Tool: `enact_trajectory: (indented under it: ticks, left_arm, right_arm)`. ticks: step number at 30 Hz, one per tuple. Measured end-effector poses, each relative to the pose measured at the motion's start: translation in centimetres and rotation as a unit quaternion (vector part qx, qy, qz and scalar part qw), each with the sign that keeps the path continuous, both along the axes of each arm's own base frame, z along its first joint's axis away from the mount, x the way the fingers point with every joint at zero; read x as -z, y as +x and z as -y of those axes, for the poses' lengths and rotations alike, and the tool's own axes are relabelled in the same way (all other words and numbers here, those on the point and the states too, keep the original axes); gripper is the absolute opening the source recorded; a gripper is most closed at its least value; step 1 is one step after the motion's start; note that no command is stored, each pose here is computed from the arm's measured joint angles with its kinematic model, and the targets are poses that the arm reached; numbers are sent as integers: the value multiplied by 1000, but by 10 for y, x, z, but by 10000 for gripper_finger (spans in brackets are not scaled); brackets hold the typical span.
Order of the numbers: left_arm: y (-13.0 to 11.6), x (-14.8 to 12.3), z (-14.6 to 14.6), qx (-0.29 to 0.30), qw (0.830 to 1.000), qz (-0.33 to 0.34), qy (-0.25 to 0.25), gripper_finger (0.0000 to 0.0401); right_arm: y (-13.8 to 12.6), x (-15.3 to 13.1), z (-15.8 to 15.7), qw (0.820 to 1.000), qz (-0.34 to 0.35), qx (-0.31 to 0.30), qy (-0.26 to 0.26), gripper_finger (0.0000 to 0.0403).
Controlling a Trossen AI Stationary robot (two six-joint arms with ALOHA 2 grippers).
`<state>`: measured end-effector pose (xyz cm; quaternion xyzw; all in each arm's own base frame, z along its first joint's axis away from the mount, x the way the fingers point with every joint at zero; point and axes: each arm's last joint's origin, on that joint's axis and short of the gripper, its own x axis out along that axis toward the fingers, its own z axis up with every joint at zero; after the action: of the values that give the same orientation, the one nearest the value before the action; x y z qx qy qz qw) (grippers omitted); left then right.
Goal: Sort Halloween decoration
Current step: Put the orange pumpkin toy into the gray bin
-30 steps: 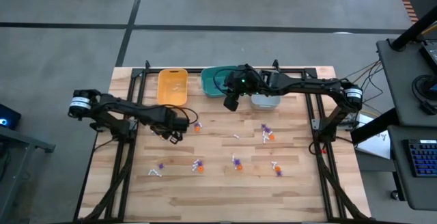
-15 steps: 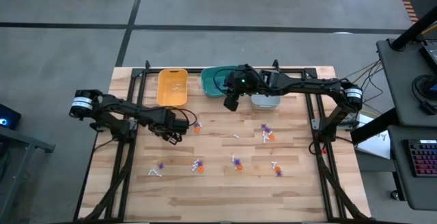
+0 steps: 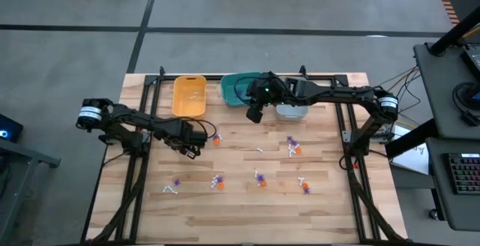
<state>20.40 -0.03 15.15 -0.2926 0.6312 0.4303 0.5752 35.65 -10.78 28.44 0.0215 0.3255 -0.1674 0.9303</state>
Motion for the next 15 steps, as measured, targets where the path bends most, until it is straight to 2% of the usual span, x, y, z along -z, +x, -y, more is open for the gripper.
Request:
enact_trajectory:
  ticks: [15]
  left_arm:
    - [-4, 8, 0, 4, 1000, 3, 0, 139]
  right_arm:
    - [0, 0, 0, 1000, 3, 0, -1, 100]
